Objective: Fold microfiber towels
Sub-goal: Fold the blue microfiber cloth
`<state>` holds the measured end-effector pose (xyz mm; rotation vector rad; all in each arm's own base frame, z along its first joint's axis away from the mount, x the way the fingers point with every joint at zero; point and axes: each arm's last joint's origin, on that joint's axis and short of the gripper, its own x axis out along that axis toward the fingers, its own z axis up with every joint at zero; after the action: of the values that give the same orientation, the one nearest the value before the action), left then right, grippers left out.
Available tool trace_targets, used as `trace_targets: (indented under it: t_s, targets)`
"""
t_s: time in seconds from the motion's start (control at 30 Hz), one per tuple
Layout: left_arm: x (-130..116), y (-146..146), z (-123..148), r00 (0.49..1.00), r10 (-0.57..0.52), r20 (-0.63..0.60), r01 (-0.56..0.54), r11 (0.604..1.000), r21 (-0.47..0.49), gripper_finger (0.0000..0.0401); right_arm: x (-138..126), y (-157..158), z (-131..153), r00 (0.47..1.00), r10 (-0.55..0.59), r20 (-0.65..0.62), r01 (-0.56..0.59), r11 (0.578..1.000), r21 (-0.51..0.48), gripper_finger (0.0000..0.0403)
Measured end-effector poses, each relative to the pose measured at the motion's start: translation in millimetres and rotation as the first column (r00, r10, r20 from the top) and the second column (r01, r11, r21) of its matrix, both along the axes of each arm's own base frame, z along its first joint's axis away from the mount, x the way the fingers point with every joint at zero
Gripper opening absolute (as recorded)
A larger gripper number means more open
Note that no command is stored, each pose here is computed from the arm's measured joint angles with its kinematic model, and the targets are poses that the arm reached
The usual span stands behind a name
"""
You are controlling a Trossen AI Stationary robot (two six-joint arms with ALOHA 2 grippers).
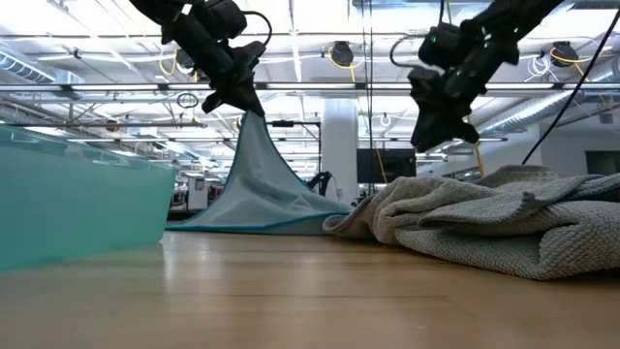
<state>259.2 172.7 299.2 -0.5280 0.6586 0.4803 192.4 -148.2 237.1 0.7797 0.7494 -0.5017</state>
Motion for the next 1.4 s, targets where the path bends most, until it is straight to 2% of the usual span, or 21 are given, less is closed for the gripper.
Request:
trace_targets:
  t_s: [0.07,0.17,0.23,0.43,0.57,0.67,0.8,0.87,1.03,1.27,1.4]
  targets:
    - [0,0,0,1.0,0.0,-0.005,0.0,1.0,-0.003,0.0003,-1,-15,-6,0.999,-0.036,0.027,0.035,0.999,0.036,0.0109]
    - [0,0,0,1.0,0.0,-0.005,0.0,1.0,-0.004,0.0003,-2,-36,-26,0.991,-0.135,0.021,0.13,0.979,0.155,0.0125]
    - [0,-1,-1,1.0,-0.002,-0.008,0.002,1.0,-0.007,0.0003,0,-48,-37,0.987,-0.158,0.033,0.149,0.97,0.195,0.0141]
    - [1,-3,-1,1.0,0.007,-0.002,-0.007,1.0,-0.022,0.0003,2,-73,-54,0.976,-0.218,0.012,0.21,0.952,0.222,0.0194]
    - [2,-4,-1,1.0,0.003,-0.001,-0.003,1.0,-0.021,0.0003,-2,-88,-60,0.958,-0.285,0.028,0.27,0.933,0.236,0.0211]
    - [2,-4,-1,1.0,0.004,-0.002,-0.004,1.0,-0.019,0.0003,-6,-98,-64,0.933,-0.355,0.06,0.324,0.9,0.292,0.0211]
    - [1,-3,-1,1.0,0.001,-0.008,-0.001,1.0,-0.006,0.0003,-4,-106,-65,0.925,-0.351,0.149,0.282,0.893,0.352,0.0205]
    - [1,-3,-1,1.0,-0.01,-0.013,0.01,1.0,0.006,0.0003,-2,-105,-65,0.925,-0.347,0.154,0.27,0.887,0.374,0.0201]
    - [1,-4,-1,0.999,-0.029,-0.028,0.03,0.999,0.023,0.0003,0,-96,-65,0.937,-0.331,0.107,0.263,0.877,0.403,0.0191]
    - [-1,-5,-4,0.996,-0.047,-0.07,0.048,0.999,0.02,0.0003,3,-92,-66,0.932,-0.359,0.052,0.317,0.875,0.365,0.0183]
    - [-4,-6,-6,0.994,-0.047,-0.101,0.047,0.999,-0.001,0.0003,2,-88,-68,0.923,-0.385,0.006,0.353,0.851,0.39,0.0182]
